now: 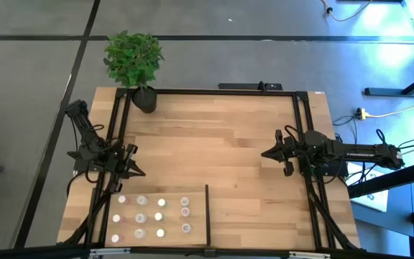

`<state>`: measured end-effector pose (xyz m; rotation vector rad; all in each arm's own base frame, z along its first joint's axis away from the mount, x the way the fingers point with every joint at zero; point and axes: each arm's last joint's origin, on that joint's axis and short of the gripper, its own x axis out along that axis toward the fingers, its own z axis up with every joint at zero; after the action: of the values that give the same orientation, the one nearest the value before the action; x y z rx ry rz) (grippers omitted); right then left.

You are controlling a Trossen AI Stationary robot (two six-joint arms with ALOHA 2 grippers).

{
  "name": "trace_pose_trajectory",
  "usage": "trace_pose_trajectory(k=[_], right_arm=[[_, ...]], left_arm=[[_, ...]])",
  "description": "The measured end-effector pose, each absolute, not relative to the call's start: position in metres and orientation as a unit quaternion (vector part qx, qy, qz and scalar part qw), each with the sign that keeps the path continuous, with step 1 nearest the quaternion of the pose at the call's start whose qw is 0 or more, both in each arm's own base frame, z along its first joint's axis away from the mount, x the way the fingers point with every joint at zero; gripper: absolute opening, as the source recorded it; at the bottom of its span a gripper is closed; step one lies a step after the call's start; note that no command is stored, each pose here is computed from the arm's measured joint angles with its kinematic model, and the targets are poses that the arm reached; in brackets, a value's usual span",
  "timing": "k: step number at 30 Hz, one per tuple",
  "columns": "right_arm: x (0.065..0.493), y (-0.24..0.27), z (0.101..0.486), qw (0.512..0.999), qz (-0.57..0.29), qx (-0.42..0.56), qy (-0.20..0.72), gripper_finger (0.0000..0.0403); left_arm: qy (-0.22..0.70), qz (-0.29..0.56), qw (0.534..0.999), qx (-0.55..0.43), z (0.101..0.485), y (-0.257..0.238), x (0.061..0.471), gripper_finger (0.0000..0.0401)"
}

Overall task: Pick and place medicine bottles onto shelf by color
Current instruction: Return to Home Position

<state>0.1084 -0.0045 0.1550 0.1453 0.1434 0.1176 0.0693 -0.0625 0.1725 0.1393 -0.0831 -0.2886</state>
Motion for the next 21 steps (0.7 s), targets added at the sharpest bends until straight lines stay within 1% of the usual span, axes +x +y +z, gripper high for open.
trace_pose_trajectory(k=[14,21], right_arm=[[0.1084,-0.0046,0.1550,0.993,0.058,0.072,0.072,0.0006],[0.1084,-0.0045,0.1550,0.993,0.059,0.073,0.072,0.0006]], left_arm=[[-0.041,-0.144,0.986,0.069,0.1725,-0.0625,0.0693,0.0030],[-0.041,-0.144,0.986,0.069,0.1725,-0.0625,0.0693,0.0026]])
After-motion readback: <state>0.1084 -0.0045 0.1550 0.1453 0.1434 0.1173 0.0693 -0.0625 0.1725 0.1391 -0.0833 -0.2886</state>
